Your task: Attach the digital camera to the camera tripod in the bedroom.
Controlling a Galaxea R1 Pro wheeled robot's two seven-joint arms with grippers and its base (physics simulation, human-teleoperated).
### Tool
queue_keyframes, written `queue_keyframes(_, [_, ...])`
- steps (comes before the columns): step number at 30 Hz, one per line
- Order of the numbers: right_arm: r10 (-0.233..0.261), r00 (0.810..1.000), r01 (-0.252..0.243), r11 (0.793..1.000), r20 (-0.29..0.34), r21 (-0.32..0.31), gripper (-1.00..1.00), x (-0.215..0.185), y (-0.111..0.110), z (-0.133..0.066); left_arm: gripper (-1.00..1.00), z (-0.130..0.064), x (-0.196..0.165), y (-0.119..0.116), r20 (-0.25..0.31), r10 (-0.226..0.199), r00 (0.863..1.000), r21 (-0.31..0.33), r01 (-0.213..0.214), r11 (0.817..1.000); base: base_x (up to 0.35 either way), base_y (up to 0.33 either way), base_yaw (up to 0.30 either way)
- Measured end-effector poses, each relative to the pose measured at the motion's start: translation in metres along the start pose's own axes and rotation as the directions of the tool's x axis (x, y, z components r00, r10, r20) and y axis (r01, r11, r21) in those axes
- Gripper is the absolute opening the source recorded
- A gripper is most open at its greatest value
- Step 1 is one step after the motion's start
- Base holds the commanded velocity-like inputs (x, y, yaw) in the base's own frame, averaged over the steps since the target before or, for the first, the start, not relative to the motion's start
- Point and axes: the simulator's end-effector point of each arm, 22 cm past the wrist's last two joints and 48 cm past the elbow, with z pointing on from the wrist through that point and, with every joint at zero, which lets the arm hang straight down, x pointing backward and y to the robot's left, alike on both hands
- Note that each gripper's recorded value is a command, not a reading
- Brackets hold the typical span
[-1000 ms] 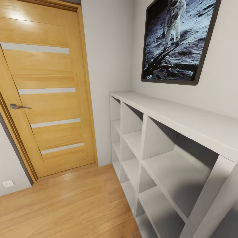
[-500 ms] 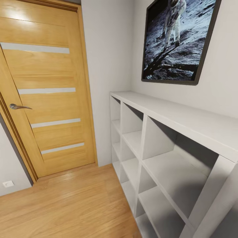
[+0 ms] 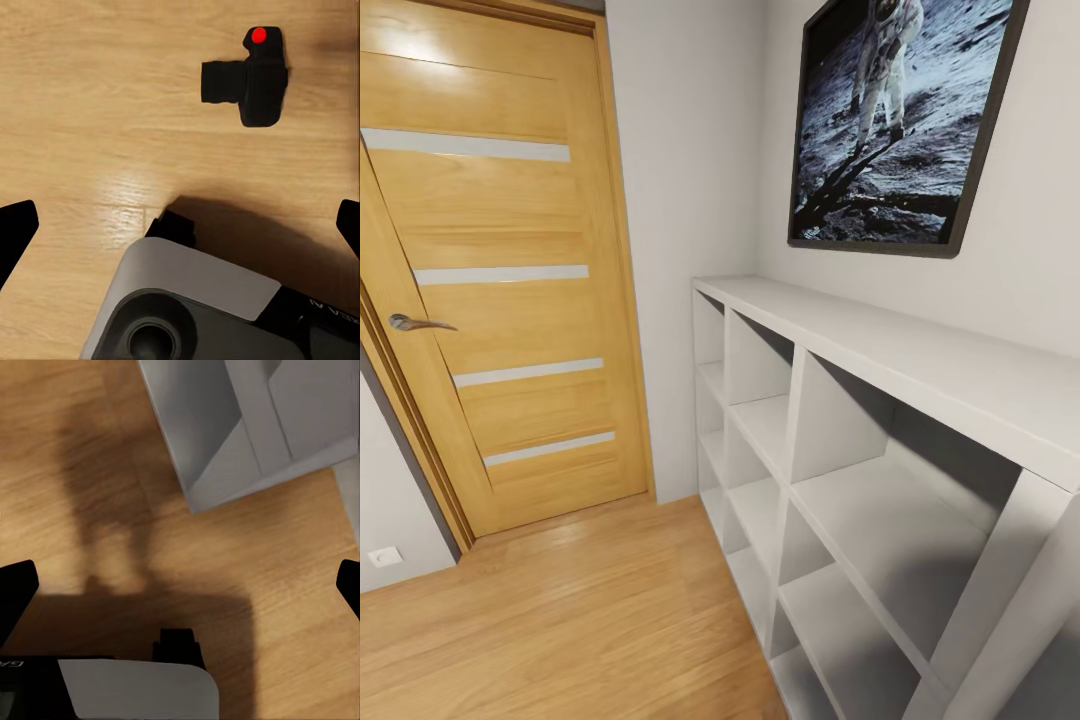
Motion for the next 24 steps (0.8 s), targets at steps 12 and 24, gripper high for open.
queue_keyframes(12, [-0.002,1.000,0.002,1.000,0.003,-0.003,1.00,-0.0027,0.0020,0.0001,1.00,-0.0006,-0.0024,-0.0024,0.003,0.002,1.000,0.003,-0.002,1.000,0.000,0.000,0.000])
queue_keyframes(24, [-0.015,1.000,0.015,1.000,0.010,-0.013,1.00,-0.0051,0.0071,-0.0001,1.00,-0.0006,-0.0028,-0.0022,0.004,-0.002,1.000,0.003,0.002,1.000,0.000,0.000,0.000])
